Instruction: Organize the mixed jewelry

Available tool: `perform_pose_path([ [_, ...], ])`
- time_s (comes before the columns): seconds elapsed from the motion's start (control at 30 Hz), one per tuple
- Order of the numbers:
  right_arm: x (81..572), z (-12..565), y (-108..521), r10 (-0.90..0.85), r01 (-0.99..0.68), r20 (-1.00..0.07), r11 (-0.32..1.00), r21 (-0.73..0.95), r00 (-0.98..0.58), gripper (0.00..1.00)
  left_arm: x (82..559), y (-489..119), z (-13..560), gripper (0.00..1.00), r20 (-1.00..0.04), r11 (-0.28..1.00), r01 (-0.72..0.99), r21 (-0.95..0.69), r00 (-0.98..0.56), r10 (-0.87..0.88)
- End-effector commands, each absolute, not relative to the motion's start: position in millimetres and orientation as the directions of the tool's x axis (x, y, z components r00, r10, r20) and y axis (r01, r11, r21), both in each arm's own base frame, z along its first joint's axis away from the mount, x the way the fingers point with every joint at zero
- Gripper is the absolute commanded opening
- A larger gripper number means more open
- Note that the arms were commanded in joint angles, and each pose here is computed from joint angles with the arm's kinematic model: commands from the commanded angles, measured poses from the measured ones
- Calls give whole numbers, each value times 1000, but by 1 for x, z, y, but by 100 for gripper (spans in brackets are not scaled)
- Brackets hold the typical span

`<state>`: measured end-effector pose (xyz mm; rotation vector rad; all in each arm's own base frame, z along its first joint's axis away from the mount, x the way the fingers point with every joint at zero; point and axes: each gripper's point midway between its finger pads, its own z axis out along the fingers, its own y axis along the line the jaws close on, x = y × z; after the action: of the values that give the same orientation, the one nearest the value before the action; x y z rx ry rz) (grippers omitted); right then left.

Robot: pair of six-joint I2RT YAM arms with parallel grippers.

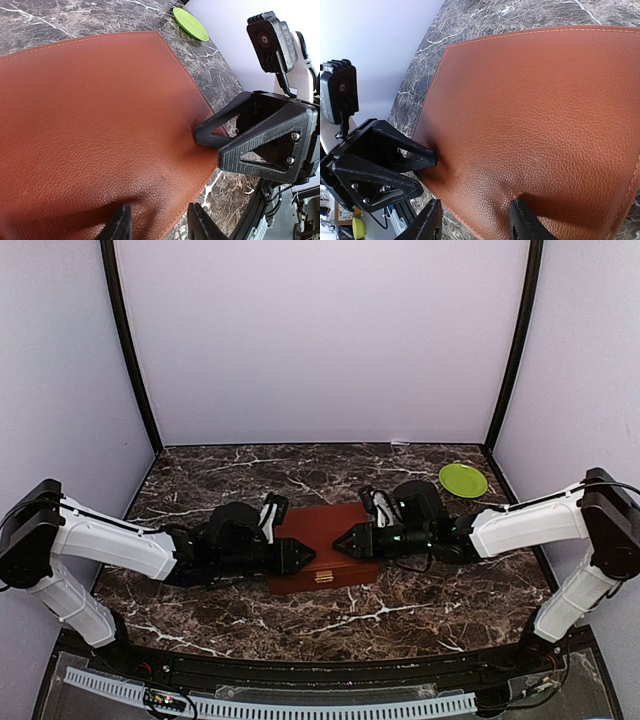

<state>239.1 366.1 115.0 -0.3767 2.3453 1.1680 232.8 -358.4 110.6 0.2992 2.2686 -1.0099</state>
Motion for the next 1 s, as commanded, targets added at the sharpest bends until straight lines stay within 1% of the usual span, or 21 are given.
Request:
perform_pose_path([
  [0.0, 224, 64, 346, -85, -353, -425, 712, 606, -901, 48, 216, -344, 68, 41, -573, 746, 414, -521, -818, 54],
  [0.1, 230, 98, 357, -93, -423, -496, 669, 611, -863, 52, 230, -363, 114, 44, -664, 697, 496, -518, -747, 38],
  [0.17, 237, 129, 361, -78, -466, -556, 647, 603, -828, 59, 242, -371, 149, 49, -725, 689, 535, -489, -689, 20],
  [0.23, 248, 164, 363, -51, -505, -625, 641, 578, -779, 77, 254, -377, 188, 55, -782, 680, 565, -466, -623, -19],
  [0.27, 253, 177, 362, -42, -517, -649, 644, 563, -759, 84, 259, -377, 204, 59, -802, 685, 568, -456, -596, -40],
  [0.3, 260, 189, 360, -26, -522, -674, 653, 548, -739, 88, 266, -375, 217, 65, -820, 697, 565, -441, -569, -58],
  [0.37, 274, 202, 352, -4, -515, -696, 676, 527, -718, 95, 280, -368, 231, 71, -833, 719, 548, -428, -548, -78],
  [0.4, 282, 205, 347, 8, -507, -702, 686, 522, -712, 96, 289, -364, 234, 73, -831, 723, 538, -433, -549, -89],
  [0.53, 320, 199, 319, 47, -451, -706, 739, 501, -706, 97, 326, -347, 223, 78, -801, 710, 517, -478, -589, -111],
  [0.67, 358, 178, 280, 72, -390, -721, 802, 453, -689, 97, 379, -313, 193, 81, -802, 772, 468, -430, -590, -89],
  [0.73, 373, 167, 251, 77, -347, -729, 842, 413, -681, 97, 401, -286, 177, 82, -801, 808, 423, -410, -591, -96],
  [0.8, 388, 168, 222, 101, -320, -757, 864, 388, -645, 98, 416, -250, 174, 82, -811, 836, 372, -403, -569, -137],
  [0.97, 408, 169, 120, 188, -181, -799, 921, 346, -571, 98, 423, -151, 172, 85, -828, 885, 236, -402, -507, -240],
])
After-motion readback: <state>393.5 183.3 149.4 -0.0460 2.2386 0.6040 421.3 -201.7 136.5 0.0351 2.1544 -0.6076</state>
